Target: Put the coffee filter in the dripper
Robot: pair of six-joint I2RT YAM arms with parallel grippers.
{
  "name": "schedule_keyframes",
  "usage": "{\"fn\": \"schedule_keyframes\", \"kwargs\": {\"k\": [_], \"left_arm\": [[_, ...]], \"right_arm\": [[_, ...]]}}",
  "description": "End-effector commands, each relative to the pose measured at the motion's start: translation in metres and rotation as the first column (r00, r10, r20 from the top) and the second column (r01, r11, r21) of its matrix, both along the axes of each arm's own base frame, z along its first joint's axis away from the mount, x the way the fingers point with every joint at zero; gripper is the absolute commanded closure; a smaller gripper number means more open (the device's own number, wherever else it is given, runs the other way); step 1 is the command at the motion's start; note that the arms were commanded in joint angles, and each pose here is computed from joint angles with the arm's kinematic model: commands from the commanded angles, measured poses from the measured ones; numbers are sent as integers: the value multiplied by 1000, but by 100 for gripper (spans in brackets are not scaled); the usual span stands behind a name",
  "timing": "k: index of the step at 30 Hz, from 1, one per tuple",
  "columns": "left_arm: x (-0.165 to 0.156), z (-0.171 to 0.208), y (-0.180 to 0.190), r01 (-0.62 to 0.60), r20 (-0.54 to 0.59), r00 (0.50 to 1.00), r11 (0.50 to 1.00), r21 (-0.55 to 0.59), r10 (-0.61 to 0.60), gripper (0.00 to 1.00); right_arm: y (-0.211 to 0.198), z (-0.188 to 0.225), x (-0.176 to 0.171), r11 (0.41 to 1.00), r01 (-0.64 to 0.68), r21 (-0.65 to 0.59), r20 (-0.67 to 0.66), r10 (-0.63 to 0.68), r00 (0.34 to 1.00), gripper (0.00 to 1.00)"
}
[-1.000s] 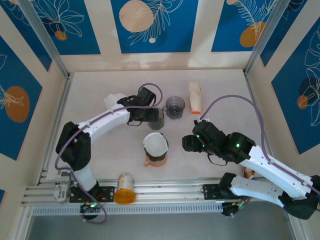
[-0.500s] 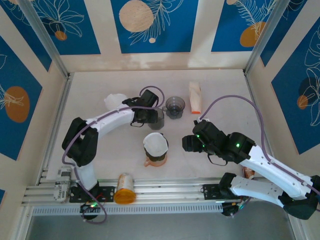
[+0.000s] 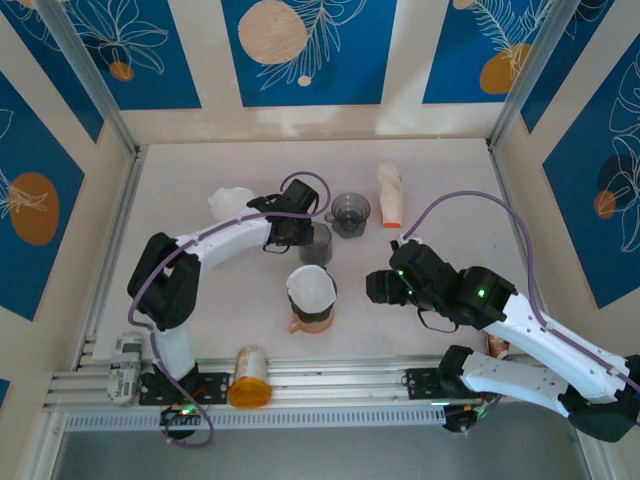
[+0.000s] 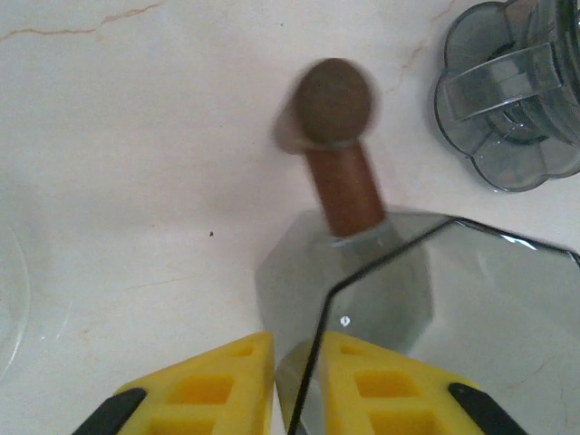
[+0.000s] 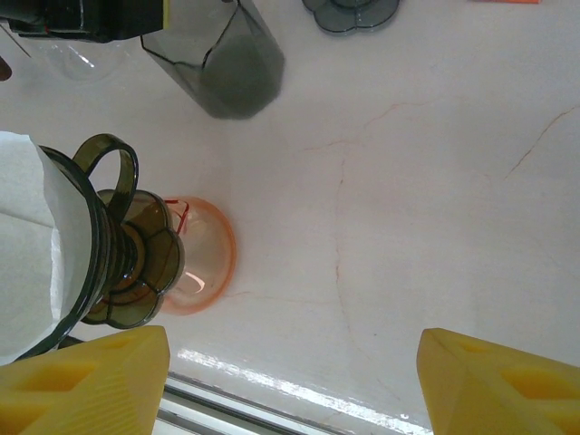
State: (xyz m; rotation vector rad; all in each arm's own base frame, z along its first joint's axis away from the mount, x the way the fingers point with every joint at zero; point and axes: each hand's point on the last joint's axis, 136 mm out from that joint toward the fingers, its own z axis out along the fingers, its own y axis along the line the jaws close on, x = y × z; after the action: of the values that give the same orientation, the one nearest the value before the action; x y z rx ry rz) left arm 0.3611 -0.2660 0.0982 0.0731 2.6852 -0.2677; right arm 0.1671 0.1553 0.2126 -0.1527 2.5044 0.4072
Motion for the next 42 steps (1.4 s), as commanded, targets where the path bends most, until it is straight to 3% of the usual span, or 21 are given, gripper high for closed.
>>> {"fn": "schedule_keyframes", "kwargs": {"k": [1,12,25,33,42], "left_arm": [[1,2,3,0,-7,1000,1000,25,0,83],[7,23,0,5,30,1000,1000,6,-6,100],[17,49,-5,31,67,997,999,17,-32,100],[24,75,-12,63,91,994,998,6,-64,100],[32,116,-19,113,117,987,994,4,-113,100]], "right_arm": [[-5,-6,-4,1000,14,-1,-19,-14,1000,27],[-5,-23,-11,1000,20,19,-64,-19,998,27],[28,-78,-46,986,-69,153,-236,104,966,32],[65,-120,-71,939,-89,333,-363,214,907,43],[94,-145,-78,900,-77,430,-419,274,866,52]]}}
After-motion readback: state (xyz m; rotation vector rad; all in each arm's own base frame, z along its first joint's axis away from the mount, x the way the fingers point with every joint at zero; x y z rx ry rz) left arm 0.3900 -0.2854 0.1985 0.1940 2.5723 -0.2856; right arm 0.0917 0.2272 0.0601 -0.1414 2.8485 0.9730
